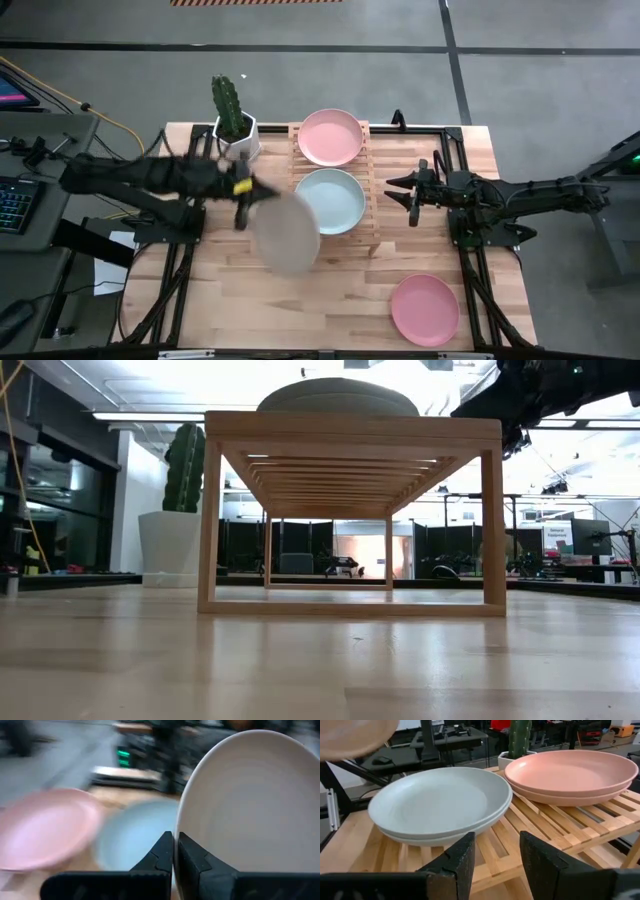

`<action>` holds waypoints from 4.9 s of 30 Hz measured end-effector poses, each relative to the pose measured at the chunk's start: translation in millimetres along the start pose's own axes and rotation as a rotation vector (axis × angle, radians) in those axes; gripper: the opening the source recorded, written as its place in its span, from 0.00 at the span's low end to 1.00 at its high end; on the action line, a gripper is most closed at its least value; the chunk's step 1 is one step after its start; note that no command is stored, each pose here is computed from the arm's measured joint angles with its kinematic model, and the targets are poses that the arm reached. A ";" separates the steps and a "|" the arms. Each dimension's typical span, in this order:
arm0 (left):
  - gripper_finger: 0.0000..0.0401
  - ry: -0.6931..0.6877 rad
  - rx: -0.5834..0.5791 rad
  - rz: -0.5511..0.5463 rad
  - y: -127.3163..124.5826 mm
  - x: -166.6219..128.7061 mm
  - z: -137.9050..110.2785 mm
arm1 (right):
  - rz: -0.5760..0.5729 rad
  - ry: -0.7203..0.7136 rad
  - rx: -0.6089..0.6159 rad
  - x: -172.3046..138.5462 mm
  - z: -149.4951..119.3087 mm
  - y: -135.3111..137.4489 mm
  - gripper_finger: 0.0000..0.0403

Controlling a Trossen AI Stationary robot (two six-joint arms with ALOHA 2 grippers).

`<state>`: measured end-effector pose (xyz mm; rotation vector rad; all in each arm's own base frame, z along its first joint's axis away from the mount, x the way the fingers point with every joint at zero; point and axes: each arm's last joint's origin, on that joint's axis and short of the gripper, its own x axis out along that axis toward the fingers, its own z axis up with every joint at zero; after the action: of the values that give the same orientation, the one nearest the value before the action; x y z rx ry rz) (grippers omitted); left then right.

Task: Place and stack plates onto a shelf
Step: Stack the gray plate on top of the blue plate on the shelf, then stack the pink plate on top of the light pink plate on the shelf

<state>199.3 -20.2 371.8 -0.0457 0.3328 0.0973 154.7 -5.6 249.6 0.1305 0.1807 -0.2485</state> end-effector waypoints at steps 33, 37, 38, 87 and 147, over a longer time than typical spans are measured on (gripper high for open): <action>0.07 0.303 -0.091 0.114 89.5 128.1 12.7 | -0.070 0.091 0.002 -0.2 -9.4 -4.5 0.34; 0.12 0.300 -0.089 0.111 89.2 126.7 13.4 | -0.070 0.091 0.002 -0.2 -9.4 -4.5 0.34; 0.14 0.296 -0.084 0.109 89.1 126.3 14.0 | -0.070 0.092 0.001 -0.2 -9.4 -4.5 0.34; 0.42 -0.526 -0.018 -0.194 42.8 26.4 -118.7 | 0.106 1.239 0.505 -10.7 -86.6 84.3 0.34; 0.42 -0.493 -0.006 -0.187 43.1 28.3 -121.4 | 0.593 0.744 0.701 15.8 -35.5 109.5 0.00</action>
<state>182.1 17.8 246.6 -0.0566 -0.1650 -0.0767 192.1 101.3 223.5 0.9618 0.7751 0.3558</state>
